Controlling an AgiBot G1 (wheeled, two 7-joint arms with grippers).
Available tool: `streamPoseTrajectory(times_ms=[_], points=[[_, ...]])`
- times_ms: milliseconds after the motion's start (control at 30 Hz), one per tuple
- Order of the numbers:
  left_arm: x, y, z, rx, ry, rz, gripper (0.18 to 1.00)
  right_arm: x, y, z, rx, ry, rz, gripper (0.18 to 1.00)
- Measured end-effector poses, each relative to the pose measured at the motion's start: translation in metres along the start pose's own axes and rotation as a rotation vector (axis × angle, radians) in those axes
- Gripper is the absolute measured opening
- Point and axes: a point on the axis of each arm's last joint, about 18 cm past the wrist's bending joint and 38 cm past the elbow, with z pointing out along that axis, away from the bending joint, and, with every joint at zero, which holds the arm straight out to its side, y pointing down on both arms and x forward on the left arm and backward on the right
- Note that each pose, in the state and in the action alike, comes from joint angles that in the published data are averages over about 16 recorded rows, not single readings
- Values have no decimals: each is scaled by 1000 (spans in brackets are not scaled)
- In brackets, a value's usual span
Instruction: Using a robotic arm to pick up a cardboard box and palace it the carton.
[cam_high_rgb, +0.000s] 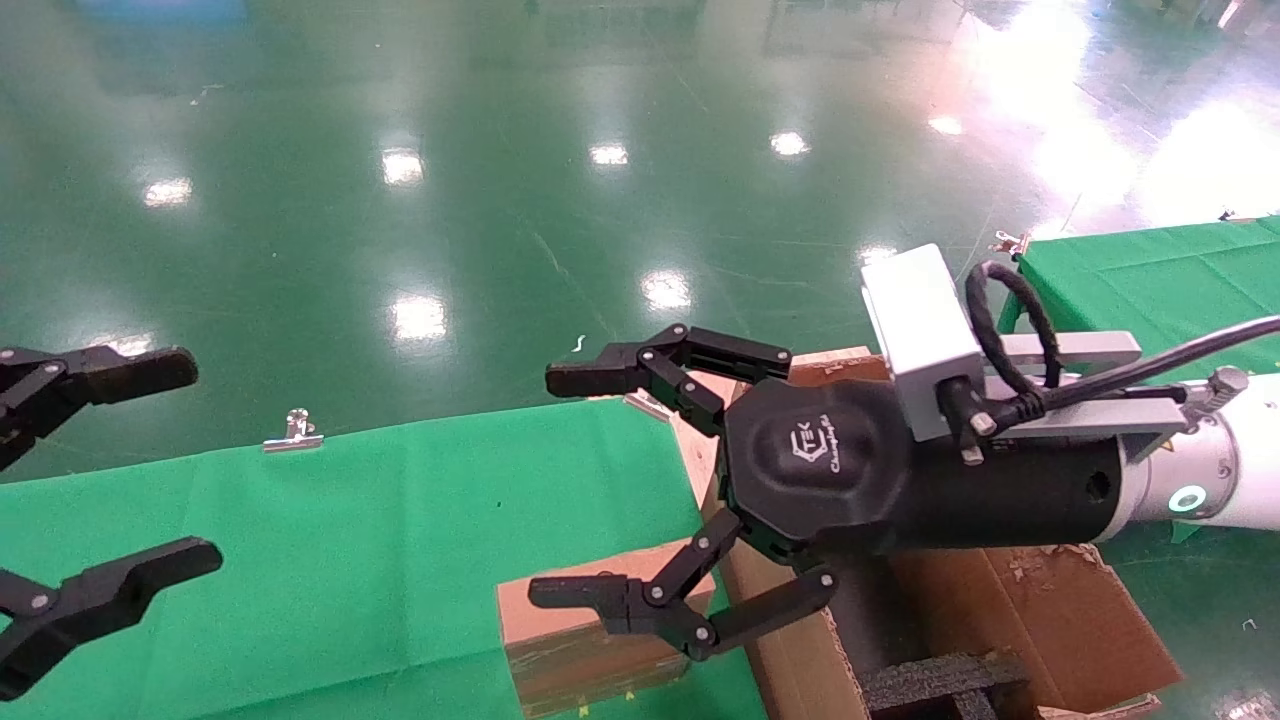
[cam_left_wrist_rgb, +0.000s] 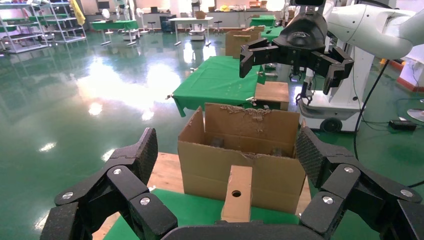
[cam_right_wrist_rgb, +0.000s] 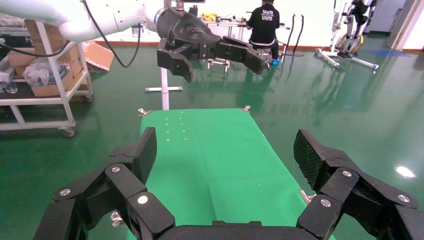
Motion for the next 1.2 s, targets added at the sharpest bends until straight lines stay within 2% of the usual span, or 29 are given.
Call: streamPoseTrajectory(times_ms=[867, 1033, 1200], points=[[0, 0, 0, 0, 0, 0, 995, 0, 1, 0, -4, 2, 2, 1001], [0, 0, 0, 0, 0, 0, 979, 2, 5, 0, -45, 7, -3, 1001], [0, 0, 0, 0, 0, 0, 944, 7, 16, 3, -132, 10, -20, 1001]])
